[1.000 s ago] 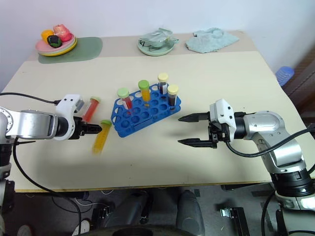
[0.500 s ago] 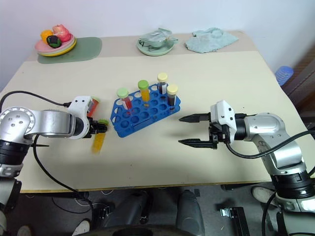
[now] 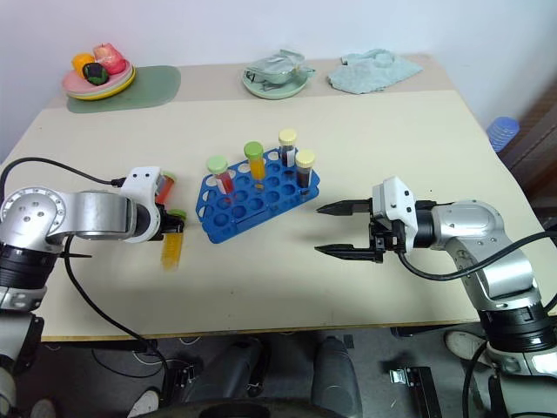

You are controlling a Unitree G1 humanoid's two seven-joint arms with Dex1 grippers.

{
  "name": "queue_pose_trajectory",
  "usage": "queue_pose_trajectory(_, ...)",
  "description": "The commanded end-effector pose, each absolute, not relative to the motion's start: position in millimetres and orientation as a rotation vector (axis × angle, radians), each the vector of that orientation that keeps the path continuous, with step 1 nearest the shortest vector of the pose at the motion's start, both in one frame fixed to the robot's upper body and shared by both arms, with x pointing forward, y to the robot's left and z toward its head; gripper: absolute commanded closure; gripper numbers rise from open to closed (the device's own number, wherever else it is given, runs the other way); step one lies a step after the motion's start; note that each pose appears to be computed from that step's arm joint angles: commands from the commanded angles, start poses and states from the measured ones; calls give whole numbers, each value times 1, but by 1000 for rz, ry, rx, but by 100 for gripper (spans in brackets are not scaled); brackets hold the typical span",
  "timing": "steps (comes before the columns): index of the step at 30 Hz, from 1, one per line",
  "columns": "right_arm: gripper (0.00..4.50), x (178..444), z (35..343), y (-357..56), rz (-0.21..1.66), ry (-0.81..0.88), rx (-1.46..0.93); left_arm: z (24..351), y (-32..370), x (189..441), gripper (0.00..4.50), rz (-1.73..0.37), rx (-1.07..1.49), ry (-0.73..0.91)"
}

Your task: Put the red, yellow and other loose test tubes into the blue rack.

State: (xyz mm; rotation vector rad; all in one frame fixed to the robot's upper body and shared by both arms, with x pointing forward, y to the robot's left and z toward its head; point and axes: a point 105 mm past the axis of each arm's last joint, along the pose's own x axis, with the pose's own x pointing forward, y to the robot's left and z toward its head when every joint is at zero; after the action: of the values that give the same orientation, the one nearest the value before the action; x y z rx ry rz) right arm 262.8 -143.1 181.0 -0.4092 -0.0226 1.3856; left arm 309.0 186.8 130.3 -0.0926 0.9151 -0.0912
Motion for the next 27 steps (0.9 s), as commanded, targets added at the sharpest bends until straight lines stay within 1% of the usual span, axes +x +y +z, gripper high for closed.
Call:
queue_pose_trajectory(1, 127, 264, 192, -145, 1374, -80, -441, 170, 188, 299, 375, -222, -101, 751)
queue_pose_trajectory(5, 127, 265, 191, -149, 1366, -79, -428, 195, 195, 266, 375, -376, 19, 691)
queue_pose_trajectory(7, 127, 267, 191, -150, 1355, -81, -417, 220, 184, 259, 375, -459, 28, 572)
queue_pose_trajectory(9, 127, 269, 194, -151, 1333, -89, -406, 236, 173, 260, 375, -505, 22, 478)
queue_pose_trajectory(11, 127, 272, 196, -152, 1305, -98, -394, 257, 159, 276, 375, -508, 21, 263)
queue_pose_trajectory(12, 127, 273, 197, -153, 1291, -100, -389, 262, 154, 282, 375, -497, 46, 185)
queue_pose_trajectory(14, 127, 275, 199, -155, 1264, -103, -394, 263, 147, 294, 375, -470, 105, 81)
queue_pose_trajectory(16, 127, 276, 199, -157, 1240, -100, -393, 269, 136, 306, 375, -471, 189, -99)
queue_pose_trajectory(19, 127, 276, 200, -159, 1211, -95, -408, 263, 116, 320, 375, -503, 289, -274)
queue_pose_trajectory(21, 127, 275, 201, -160, 1200, -95, -413, 260, 109, 325, 375, -515, 331, -368)
queue_pose_trajectory(24, 127, 273, 203, -162, 1185, -89, -419, 255, 101, 334, 375, -521, 257, -467)
queue_pose_trajectory(27, 127, 270, 203, -162, 1177, -80, -427, 241, 88, 339, 375, -578, 240, -480)
